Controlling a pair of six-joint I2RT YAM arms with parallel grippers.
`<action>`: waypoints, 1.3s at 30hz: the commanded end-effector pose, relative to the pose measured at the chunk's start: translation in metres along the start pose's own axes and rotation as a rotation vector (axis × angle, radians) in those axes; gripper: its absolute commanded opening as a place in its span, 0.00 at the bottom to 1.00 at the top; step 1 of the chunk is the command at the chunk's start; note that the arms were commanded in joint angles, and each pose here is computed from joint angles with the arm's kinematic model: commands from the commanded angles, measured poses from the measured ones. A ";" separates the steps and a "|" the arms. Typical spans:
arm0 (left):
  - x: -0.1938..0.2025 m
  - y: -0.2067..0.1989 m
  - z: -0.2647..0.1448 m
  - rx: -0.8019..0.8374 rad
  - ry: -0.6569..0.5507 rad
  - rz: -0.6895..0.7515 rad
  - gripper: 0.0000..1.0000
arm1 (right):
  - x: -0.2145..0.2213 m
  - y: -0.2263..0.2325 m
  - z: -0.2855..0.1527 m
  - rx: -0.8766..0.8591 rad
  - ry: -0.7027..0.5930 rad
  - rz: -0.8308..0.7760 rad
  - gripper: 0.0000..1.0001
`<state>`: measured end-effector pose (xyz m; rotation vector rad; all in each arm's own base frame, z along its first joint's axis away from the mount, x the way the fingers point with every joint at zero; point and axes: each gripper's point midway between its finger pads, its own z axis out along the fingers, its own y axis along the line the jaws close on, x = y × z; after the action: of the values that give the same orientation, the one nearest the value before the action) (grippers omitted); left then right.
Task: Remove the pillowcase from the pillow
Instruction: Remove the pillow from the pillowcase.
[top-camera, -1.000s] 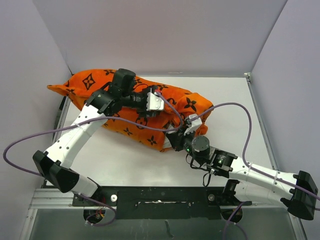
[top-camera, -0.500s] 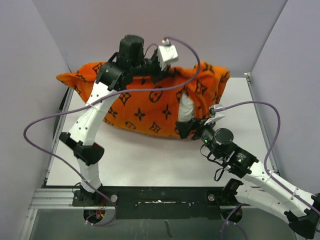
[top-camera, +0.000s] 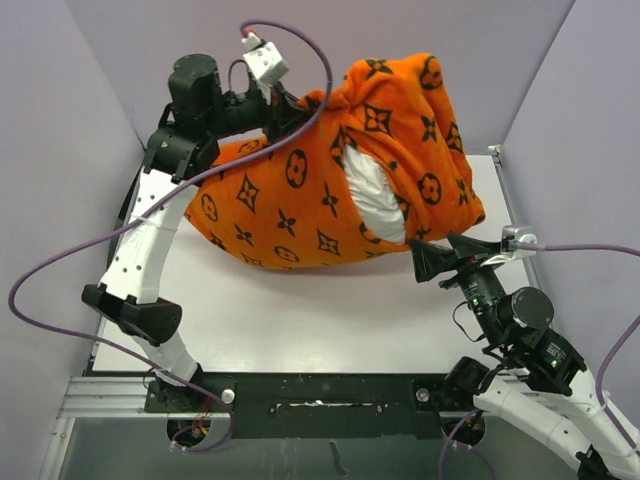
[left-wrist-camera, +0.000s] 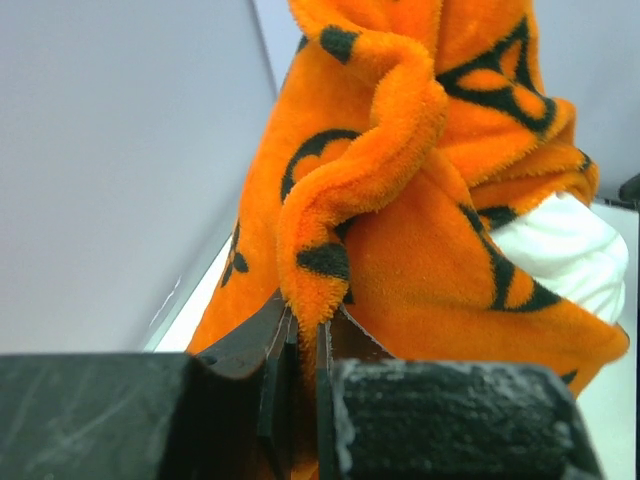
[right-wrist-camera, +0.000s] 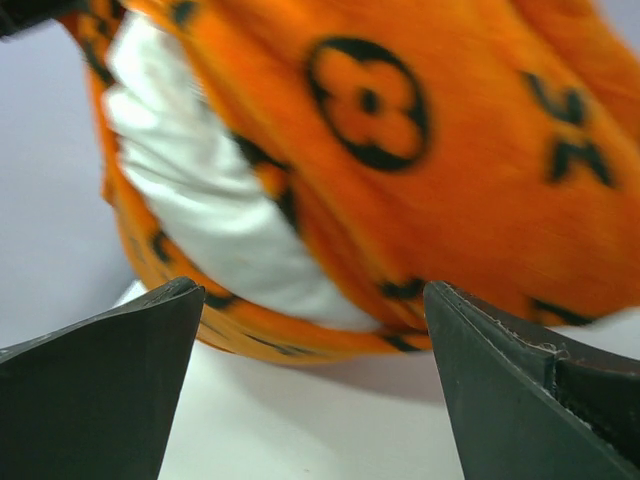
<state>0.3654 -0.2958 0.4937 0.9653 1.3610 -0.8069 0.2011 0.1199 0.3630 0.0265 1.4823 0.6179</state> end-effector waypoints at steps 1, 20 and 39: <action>-0.156 -0.027 -0.092 -0.079 -0.420 0.263 0.00 | 0.021 -0.027 0.005 0.121 0.093 -0.183 0.98; -0.153 -0.034 -0.138 -0.088 -0.407 0.235 0.00 | 0.034 -0.007 0.130 0.110 0.192 -0.595 0.56; -0.160 -0.044 -0.164 -0.039 -0.406 0.208 0.00 | 0.021 -0.002 0.190 0.083 0.129 -0.626 0.78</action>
<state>0.3568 -0.1874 0.5292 0.6765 1.4145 -0.9444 0.3629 0.1880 0.2914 -0.4966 1.7059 -0.0487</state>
